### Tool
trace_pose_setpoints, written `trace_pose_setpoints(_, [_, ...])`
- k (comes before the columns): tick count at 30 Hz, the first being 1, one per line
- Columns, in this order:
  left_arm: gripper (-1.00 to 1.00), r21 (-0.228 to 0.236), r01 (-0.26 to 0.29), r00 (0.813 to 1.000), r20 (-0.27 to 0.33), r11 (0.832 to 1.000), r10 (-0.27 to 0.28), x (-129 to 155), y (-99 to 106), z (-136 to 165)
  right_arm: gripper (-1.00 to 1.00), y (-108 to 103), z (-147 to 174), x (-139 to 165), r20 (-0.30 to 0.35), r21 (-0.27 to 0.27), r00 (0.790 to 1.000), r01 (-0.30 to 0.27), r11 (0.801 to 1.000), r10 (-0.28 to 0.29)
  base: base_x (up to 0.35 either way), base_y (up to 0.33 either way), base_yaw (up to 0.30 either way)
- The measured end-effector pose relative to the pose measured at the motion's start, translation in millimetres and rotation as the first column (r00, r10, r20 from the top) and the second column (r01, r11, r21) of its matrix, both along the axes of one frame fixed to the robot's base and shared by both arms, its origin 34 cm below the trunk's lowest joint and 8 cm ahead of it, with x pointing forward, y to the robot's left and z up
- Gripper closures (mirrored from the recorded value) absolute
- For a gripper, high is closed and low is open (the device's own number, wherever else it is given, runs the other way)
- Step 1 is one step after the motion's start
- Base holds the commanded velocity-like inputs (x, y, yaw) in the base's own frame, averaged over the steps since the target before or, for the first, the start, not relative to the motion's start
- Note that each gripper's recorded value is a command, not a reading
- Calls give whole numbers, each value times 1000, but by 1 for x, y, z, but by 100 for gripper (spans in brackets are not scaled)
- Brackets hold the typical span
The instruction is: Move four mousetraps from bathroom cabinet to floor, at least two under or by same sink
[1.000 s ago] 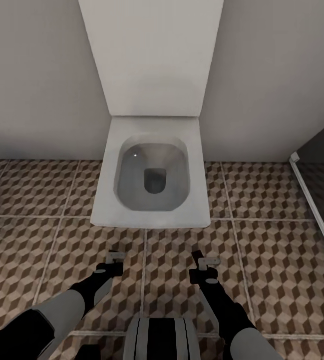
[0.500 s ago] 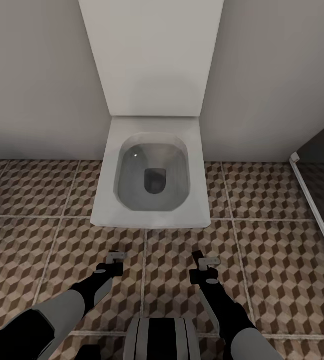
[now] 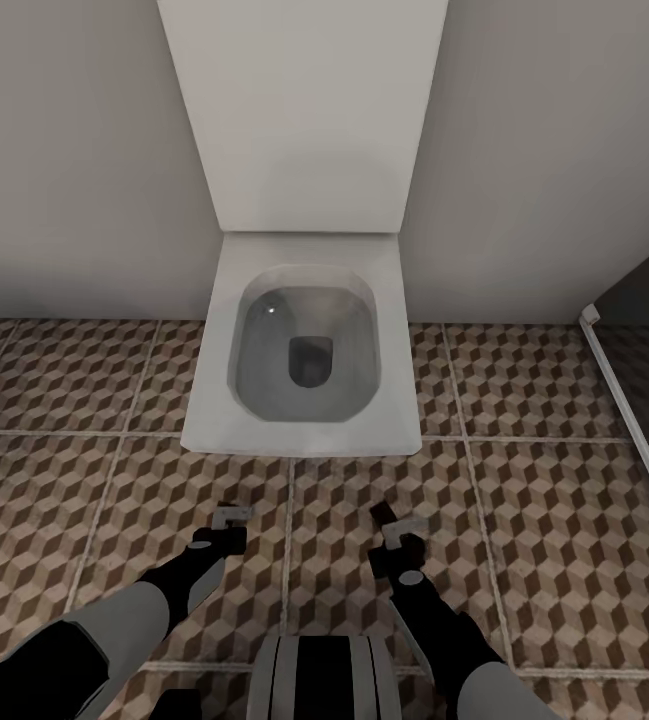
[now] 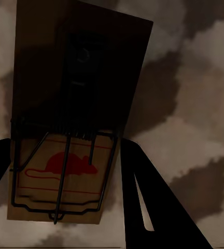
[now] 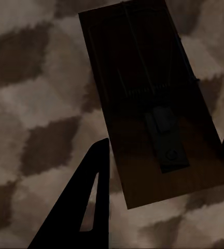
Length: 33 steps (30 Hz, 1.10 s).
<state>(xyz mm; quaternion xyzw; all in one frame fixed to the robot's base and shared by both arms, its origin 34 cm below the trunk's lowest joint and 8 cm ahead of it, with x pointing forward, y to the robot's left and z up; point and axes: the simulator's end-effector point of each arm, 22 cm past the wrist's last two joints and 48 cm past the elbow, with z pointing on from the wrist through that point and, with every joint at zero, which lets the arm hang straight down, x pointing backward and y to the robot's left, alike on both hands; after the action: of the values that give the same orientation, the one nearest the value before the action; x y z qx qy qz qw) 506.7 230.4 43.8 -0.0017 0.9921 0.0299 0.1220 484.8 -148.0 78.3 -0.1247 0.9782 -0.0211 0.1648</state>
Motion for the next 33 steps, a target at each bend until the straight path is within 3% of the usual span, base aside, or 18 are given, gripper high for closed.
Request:
trace_pose_setpoints(7, [100, -1, 1, 1000, -2, 1000, -1, -2, -1, 0, 100, 8, 0, -1, 18, 8, 999, -33, 999, 33, 0, 0, 0])
trace_pose_setpoints(33, [100, 0, 0, 1000, -3, 1000, 0, -2, 0, 0, 100, 8, 0, -2, 17, 13, 999, -37, 999, 37, 0, 0, 0])
